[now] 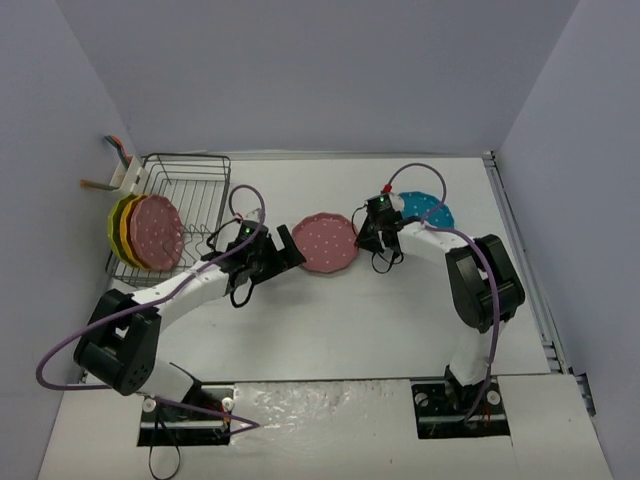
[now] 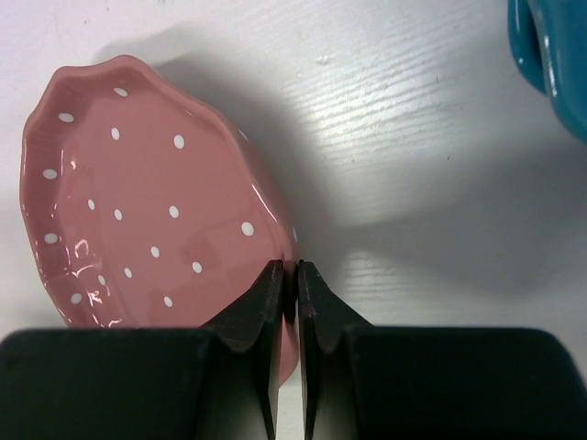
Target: Load the plates into the dish rack
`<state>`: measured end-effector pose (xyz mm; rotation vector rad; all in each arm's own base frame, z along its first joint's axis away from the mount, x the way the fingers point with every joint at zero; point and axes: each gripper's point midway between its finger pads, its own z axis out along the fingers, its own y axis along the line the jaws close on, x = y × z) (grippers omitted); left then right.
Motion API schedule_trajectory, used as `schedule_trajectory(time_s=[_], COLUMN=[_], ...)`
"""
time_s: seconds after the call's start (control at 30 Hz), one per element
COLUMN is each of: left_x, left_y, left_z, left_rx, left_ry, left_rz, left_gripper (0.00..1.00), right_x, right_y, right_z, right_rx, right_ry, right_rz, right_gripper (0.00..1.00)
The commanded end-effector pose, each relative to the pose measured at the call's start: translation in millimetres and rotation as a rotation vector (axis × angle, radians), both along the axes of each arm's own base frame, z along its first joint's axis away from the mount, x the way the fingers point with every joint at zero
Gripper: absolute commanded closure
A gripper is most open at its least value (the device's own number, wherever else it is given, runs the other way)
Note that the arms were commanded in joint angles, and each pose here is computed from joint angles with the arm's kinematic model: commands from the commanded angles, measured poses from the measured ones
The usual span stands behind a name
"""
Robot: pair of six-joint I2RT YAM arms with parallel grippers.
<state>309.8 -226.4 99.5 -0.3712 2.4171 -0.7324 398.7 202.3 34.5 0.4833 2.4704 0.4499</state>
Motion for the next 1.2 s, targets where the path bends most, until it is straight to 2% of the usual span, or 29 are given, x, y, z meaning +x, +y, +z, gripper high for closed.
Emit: schedule_trajectory(time_s=[0.0,0.43,0.97,1.17], left_x=[25.2,37.0,50.2,53.8], left_y=[-38.4,-49.8,-60.7,-65.5], left_z=[27.1,-11.0,-20.2,-9.3], left_rx=[-0.156,-0.205,-0.368,-0.410], left_ry=[-0.054,0.033,0.069,0.033], left_rz=[0.010,0.092,0.215,0.202], left_gripper=[0.03,0.03,0.03,0.12], right_x=[11.7,-1.2,-25.8,-35.5], right_y=[21.5,26.1,35.1,38.0], right_z=[66.6,75.3,63.0,59.8], right_rx=[0.191,0.310,0.444,0.494], right_ry=[-0.108,-0.051,0.030,0.055], right_rz=[-0.013,-0.024,0.007,0.027], right_gripper=[1.00,1.00,1.00,1.00])
